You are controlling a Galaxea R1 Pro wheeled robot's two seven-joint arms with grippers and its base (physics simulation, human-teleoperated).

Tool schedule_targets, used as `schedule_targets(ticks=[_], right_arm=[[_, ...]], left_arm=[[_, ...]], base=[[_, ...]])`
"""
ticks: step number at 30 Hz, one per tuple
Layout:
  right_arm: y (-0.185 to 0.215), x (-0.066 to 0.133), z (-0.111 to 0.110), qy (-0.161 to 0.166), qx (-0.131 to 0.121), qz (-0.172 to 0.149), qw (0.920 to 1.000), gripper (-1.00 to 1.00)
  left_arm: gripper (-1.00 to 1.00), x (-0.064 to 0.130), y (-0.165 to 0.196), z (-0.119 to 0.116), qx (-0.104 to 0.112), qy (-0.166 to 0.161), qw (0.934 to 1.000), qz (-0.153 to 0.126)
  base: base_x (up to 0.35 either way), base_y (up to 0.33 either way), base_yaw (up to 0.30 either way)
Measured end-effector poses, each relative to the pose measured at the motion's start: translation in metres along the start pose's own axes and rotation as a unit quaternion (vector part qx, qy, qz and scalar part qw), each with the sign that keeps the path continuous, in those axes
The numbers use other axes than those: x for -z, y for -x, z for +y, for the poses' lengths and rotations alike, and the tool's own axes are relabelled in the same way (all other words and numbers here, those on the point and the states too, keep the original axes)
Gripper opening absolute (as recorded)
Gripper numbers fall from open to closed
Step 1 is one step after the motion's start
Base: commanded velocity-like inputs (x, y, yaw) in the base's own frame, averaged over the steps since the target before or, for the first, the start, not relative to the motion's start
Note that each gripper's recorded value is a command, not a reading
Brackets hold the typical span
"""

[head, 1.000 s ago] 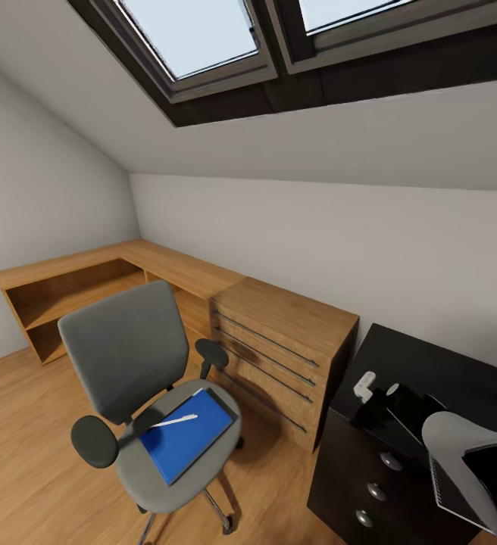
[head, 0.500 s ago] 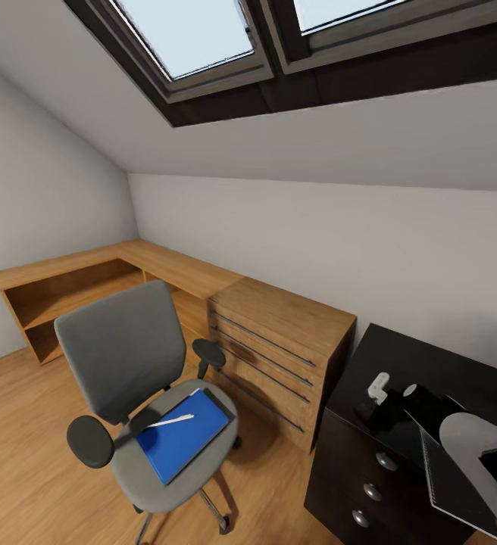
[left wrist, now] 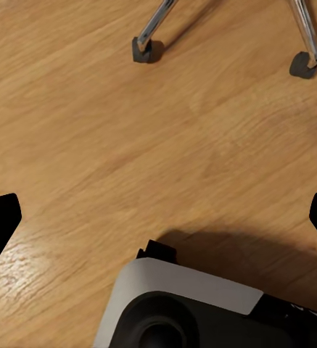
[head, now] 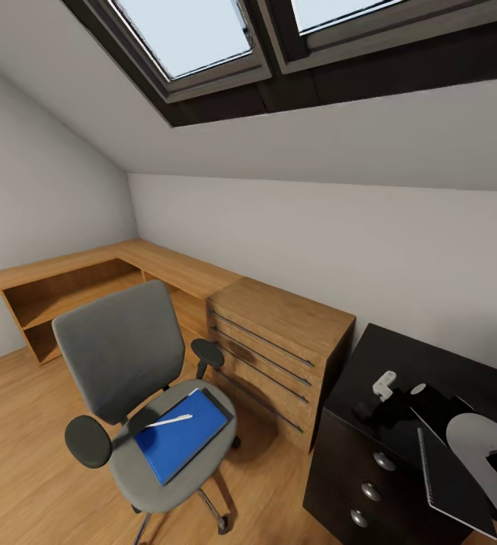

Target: In the bedroom, organize the workspace by keeping the computer under the desk, ensuring the monitor is on the desk, placing the keyboard on the desk next to the monitor, placing the mouse on the desk next to the keyboard, moving the folder from the swivel chair onto the desk next to the mouse, stacking the notebook on top of the folder with the pen on top of the notebook, and positioning the swivel chair next to the desk.

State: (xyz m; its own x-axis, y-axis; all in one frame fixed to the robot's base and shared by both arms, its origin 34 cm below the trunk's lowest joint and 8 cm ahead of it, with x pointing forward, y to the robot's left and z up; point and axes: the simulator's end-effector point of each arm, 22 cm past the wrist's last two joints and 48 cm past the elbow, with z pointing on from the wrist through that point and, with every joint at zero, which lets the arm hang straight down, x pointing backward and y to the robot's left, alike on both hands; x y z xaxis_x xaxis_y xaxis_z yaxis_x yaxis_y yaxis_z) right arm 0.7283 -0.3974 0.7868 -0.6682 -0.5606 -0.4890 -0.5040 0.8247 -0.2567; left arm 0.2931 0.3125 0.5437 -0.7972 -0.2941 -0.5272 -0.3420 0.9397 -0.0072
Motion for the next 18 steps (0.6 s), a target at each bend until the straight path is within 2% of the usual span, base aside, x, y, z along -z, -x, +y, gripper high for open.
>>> schedule_targets(ticks=[3,10,18], right_arm=[[0.000,0.000,0.000,0.000,-0.002,-0.001,1.0000,1.00],[0.001,0.000,0.001,0.001,-0.003,-0.002,1.0000,1.00],[0.002,0.000,0.002,0.002,-0.003,-0.003,1.0000,1.00]], left_arm=[[1.00,0.000,0.001,0.003,-0.001,0.002,1.0000,0.000],[1.00,-0.001,0.002,0.005,-0.003,0.002,1.0000,-0.001],[1.00,-0.001,0.004,0.011,-0.004,0.006,1.0000,-0.003]], base=[[0.056,-0.001,0.000],[0.177,0.000,0.000],[0.036,0.000,0.000]])
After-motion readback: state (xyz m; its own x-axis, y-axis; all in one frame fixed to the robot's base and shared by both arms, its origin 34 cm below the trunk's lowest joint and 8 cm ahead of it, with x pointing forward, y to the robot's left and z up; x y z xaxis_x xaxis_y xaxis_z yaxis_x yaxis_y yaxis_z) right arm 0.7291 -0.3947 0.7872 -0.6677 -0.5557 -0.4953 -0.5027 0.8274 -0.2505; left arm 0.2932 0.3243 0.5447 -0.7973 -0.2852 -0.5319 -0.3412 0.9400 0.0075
